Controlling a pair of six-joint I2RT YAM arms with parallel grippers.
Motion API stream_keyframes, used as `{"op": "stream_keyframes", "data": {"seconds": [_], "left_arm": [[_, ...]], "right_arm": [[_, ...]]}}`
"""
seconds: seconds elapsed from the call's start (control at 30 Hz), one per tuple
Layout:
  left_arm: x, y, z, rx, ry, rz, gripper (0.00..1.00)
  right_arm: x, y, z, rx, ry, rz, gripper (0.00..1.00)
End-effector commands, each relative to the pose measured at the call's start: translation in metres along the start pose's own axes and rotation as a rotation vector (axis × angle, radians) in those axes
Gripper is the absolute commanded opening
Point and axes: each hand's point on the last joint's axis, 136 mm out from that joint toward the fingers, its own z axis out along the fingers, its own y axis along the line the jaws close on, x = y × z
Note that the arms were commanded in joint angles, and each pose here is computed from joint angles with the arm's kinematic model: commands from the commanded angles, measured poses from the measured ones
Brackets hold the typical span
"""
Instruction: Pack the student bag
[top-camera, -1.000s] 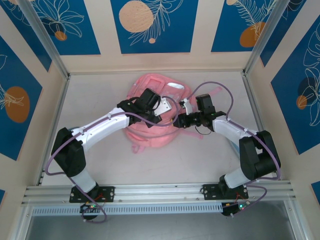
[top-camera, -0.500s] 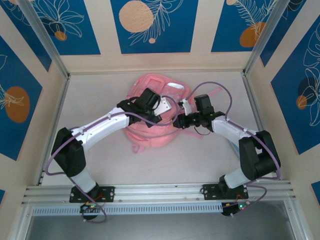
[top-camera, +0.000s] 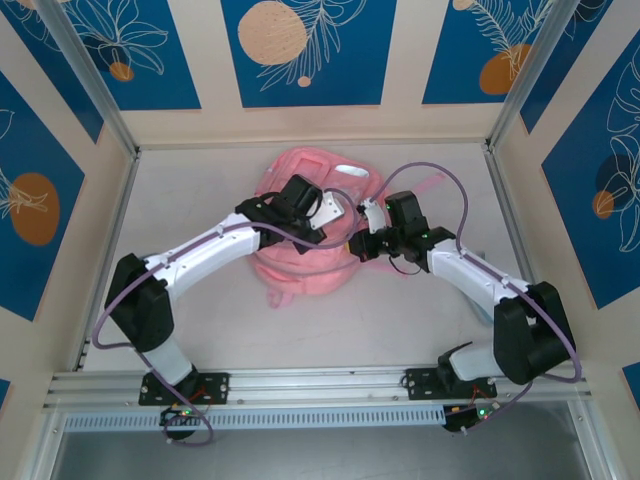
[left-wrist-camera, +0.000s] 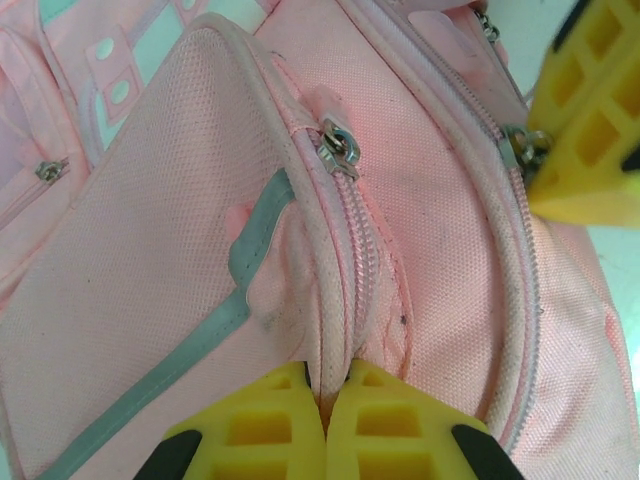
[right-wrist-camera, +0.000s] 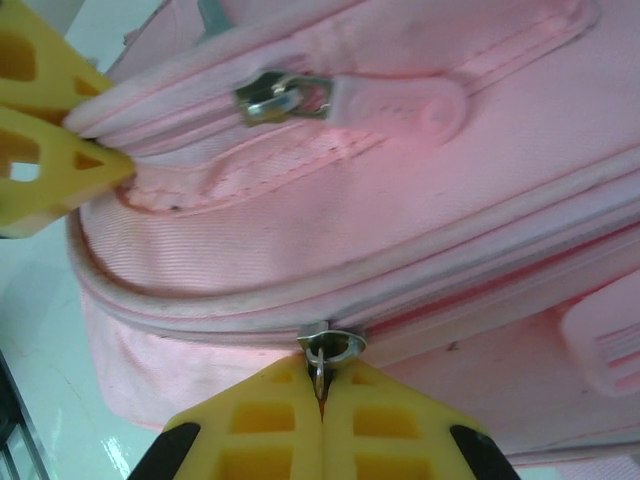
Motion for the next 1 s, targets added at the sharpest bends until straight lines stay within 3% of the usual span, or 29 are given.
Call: {"op": "stream_keyframes", "data": {"seconds": [0.0, 0.23, 0.4, 0.5, 0.6, 0.8, 0.97], "left_arm": [[-0.044, 0.01, -0.005, 0.0, -0.142, -0.099, 0.0], [-0.066, 0.001, 0.0, 0.102, -0.188, -0.256, 0.01], [-0.056, 0.011, -0.008, 0.153, -0.178, -0.363, 0.32], [-0.046, 0.016, -0.019, 0.19, -0.202, -0.387, 0.51], [-0.037, 0.022, -0.027, 0.181, -0.213, -0.365, 0.61], [-0.022, 0.005, -0.023, 0.248, -0.171, -0.2, 0.64], [-0.018, -0.015, -0.008, 0.364, -0.133, -0.159, 0.64]], "right_arm": [[0.025, 0.023, -0.001, -0.033, 0.072, 0.016, 0.0], [0.036, 0.056, 0.006, -0.092, 0.043, 0.048, 0.0], [0.014, 0.02, -0.023, 0.078, -0.111, 0.137, 0.0], [0.0, 0.001, -0.048, 0.108, -0.198, 0.214, 0.0], [-0.009, -0.018, -0.067, 0.145, -0.243, 0.267, 0.0], [-0.02, -0.042, -0.083, 0.187, -0.237, 0.317, 0.0], [-0.025, -0.045, -0.083, 0.173, -0.215, 0.327, 0.0]]}}
